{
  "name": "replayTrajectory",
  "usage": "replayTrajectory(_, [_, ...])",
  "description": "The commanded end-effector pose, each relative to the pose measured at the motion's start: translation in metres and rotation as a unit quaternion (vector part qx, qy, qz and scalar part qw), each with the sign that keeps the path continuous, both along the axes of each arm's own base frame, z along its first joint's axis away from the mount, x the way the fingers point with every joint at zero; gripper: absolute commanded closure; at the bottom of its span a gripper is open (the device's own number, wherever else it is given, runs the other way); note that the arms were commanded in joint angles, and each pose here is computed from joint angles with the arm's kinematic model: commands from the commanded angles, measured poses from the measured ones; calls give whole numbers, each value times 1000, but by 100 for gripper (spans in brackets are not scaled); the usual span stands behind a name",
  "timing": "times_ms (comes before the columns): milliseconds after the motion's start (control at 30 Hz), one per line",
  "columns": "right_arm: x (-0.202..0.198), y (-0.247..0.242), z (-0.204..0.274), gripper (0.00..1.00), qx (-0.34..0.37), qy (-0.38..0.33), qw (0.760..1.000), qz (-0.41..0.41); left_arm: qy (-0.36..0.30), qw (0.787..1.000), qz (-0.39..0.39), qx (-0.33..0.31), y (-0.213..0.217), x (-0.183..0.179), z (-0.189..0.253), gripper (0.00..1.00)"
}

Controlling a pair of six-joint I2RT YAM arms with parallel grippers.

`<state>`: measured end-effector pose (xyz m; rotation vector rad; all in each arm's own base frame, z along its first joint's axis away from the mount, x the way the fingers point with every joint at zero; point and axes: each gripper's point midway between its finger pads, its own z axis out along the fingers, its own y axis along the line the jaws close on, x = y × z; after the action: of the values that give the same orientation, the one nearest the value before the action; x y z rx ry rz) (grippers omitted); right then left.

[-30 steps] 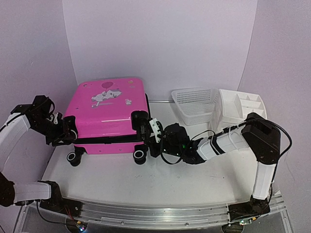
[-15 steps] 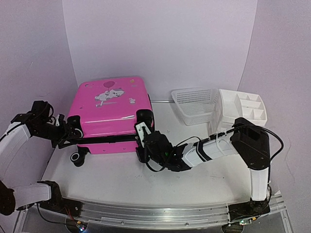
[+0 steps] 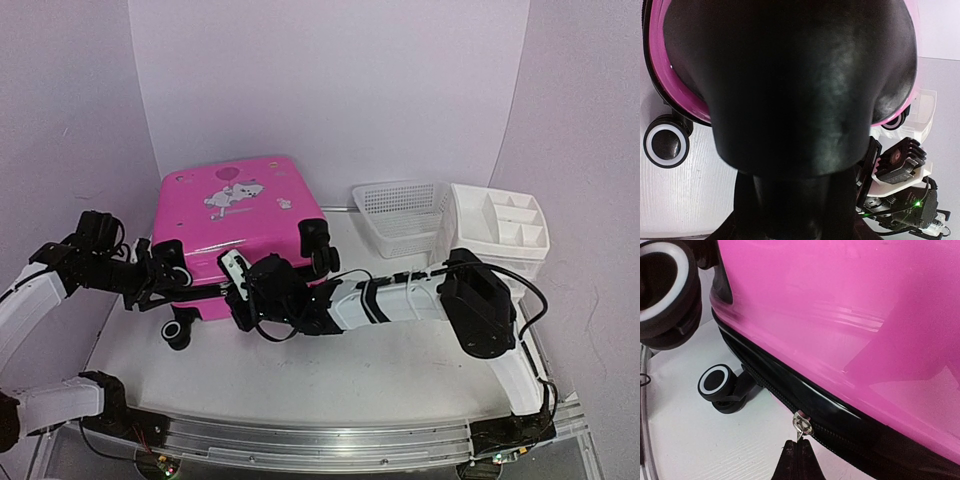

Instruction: Open, take out, and arrange the luggage

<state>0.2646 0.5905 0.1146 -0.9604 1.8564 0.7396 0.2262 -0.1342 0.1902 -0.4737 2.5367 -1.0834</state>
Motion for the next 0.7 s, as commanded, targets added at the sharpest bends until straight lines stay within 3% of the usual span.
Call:
replayTrajectory(0, [-26,21,34,100,56,52,993,94,-93,992,-56,-59,-34,-3,49,73])
replayTrajectory(400, [5,13,53,100,44,140,972,182,-107,989,-87,-55,-82,-9,50,73])
replayTrajectory(667, [-19,9,57,100,40,159,967,195,-123,986,-103,-42,-94,2,55,72])
